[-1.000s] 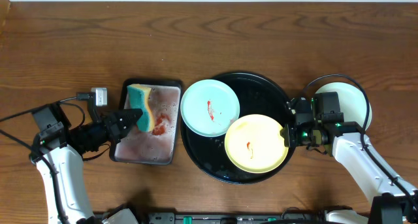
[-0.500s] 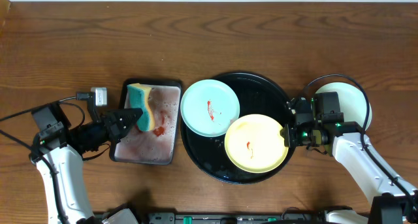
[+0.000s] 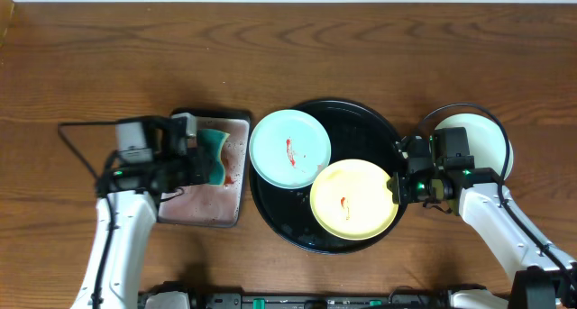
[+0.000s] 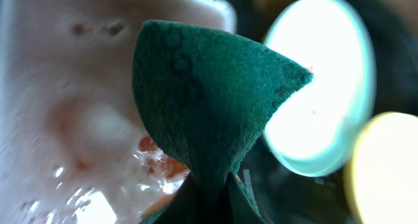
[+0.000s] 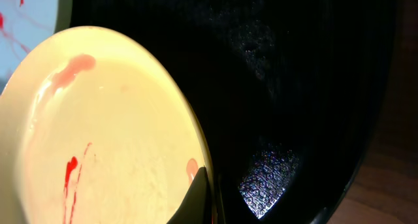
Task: Clean dirty plates on tray and stack at the side
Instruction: 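Lift the sponge and dip it back into the soapy water, left gripper, then scrub the yellow plate with the sponge in the left gripper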
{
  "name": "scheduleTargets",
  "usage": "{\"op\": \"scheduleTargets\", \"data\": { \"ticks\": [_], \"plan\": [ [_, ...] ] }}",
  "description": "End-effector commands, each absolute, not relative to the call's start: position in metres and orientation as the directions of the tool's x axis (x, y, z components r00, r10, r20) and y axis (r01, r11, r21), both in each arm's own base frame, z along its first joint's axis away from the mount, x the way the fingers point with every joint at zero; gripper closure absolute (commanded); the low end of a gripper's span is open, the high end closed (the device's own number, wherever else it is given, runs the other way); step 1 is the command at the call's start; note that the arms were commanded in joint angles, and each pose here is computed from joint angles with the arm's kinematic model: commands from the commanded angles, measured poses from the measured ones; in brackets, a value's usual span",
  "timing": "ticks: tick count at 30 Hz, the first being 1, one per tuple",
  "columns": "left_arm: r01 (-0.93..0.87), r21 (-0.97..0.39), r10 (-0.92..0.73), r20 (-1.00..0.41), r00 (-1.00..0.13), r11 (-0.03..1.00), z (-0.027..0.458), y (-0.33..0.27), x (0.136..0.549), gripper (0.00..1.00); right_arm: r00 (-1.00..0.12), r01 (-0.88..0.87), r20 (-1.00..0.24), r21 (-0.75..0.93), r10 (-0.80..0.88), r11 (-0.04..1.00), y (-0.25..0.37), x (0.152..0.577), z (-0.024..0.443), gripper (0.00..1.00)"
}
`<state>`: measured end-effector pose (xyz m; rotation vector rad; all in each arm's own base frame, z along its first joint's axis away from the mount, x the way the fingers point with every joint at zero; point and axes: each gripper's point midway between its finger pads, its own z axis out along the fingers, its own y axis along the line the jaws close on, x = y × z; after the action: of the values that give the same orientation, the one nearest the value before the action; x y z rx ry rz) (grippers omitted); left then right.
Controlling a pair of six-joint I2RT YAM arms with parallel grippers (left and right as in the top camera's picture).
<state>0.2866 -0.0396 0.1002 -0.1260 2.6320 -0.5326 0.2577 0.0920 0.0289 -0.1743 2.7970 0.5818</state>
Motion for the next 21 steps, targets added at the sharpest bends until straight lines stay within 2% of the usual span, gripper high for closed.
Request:
{"op": "scheduleTargets", "data": {
  "ticks": [1, 5, 10, 13, 16, 21],
  "plan": [
    [-0.200, -0.200, -0.268, -0.413, -0.871, 0.959, 0.093, -0.017, 0.291, 0.93, -0.952, -0.194, -0.296, 0.386, -0.078, 0.902, 0.096, 0.256, 0.029, 0.99],
    [-0.178, -0.135, -0.217, -0.384, -0.898, 0.975, 0.099, -0.025, 0.295, 0.93, -0.950, -0.203, -0.299, 0.383, -0.086, 0.901, 0.096, 0.256, 0.029, 0.99],
    [-0.166, -0.098, -0.186, -0.266, -0.946, 0.981, 0.103, -0.033, 0.295, 0.93, -0.951, -0.202, -0.298, 0.383, -0.086, 0.901, 0.096, 0.255, 0.029, 0.99],
    [-0.100, -0.191, -0.141, -0.216, -0.966, 0.976, 0.111, -0.064, 0.294, 0.93, -0.954, -0.196, -0.286, 0.385, -0.086, 0.902, 0.096, 0.253, 0.028, 0.99],
    [0.043, -0.320, -0.034, -0.231, -0.972, 0.947, 0.123, -0.117, 0.292, 0.93, -0.964, -0.182, -0.251, 0.388, -0.087, 0.903, 0.095, 0.244, 0.025, 0.99],
    [0.206, -0.393, 0.100, -0.275, -0.956, 0.896, 0.128, -0.197, 0.278, 0.93, -0.973, -0.166, -0.212, 0.391, -0.087, 0.905, 0.094, 0.233, 0.019, 0.99]
  ]
}}
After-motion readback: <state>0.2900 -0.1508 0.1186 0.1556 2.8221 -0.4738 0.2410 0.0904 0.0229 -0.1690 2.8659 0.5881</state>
